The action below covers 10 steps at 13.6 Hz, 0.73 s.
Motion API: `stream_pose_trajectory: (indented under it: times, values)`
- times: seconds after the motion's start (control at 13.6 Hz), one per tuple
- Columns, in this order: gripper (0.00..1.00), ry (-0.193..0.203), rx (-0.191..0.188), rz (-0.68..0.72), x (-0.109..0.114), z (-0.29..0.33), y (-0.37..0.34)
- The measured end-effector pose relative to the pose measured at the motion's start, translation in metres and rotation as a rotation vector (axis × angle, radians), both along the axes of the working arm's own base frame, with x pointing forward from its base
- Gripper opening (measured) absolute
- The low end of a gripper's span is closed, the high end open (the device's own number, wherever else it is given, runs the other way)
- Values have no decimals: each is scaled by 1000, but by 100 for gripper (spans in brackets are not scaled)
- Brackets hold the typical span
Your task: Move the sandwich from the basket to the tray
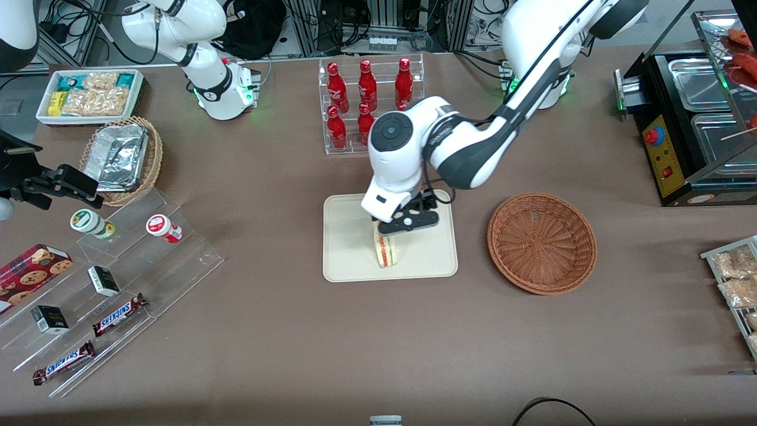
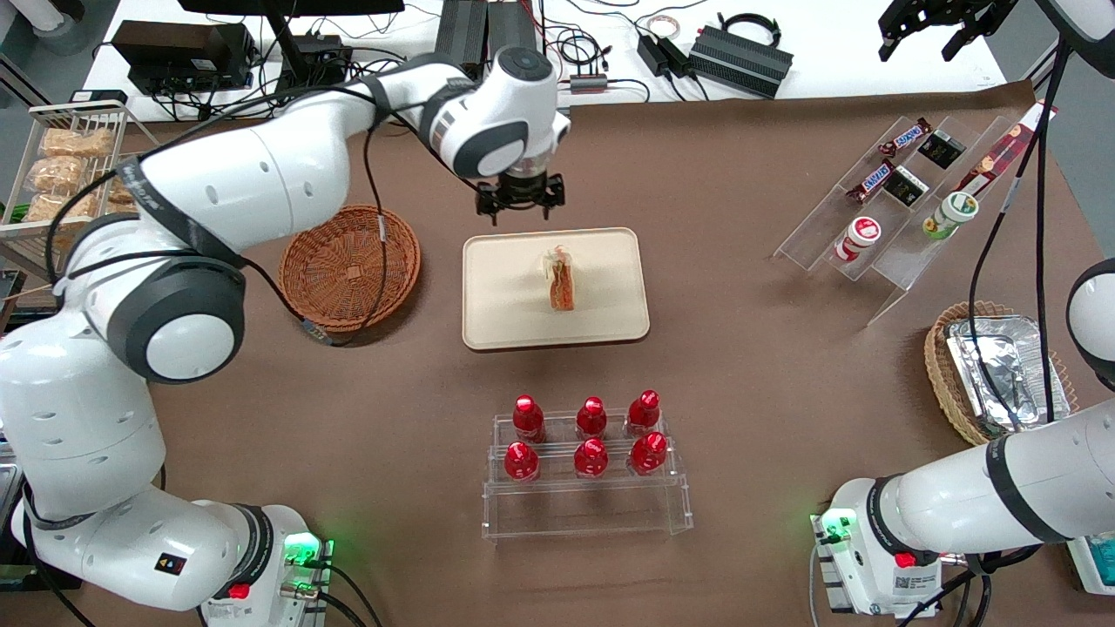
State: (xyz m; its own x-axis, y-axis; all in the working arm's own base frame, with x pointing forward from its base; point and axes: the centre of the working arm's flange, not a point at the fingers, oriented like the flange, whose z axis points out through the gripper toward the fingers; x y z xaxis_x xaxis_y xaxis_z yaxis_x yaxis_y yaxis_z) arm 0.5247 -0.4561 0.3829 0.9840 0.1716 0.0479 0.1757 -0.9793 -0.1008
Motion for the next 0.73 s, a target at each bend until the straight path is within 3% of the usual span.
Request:
stream_pose_trajectory:
  times: [0.15,0.37,0.73]
  values:
    - [100,29,26,53,18,14,37]
    - [100,68,31,105,42,20,88]
    - [100,145,18,55,50,27,177]
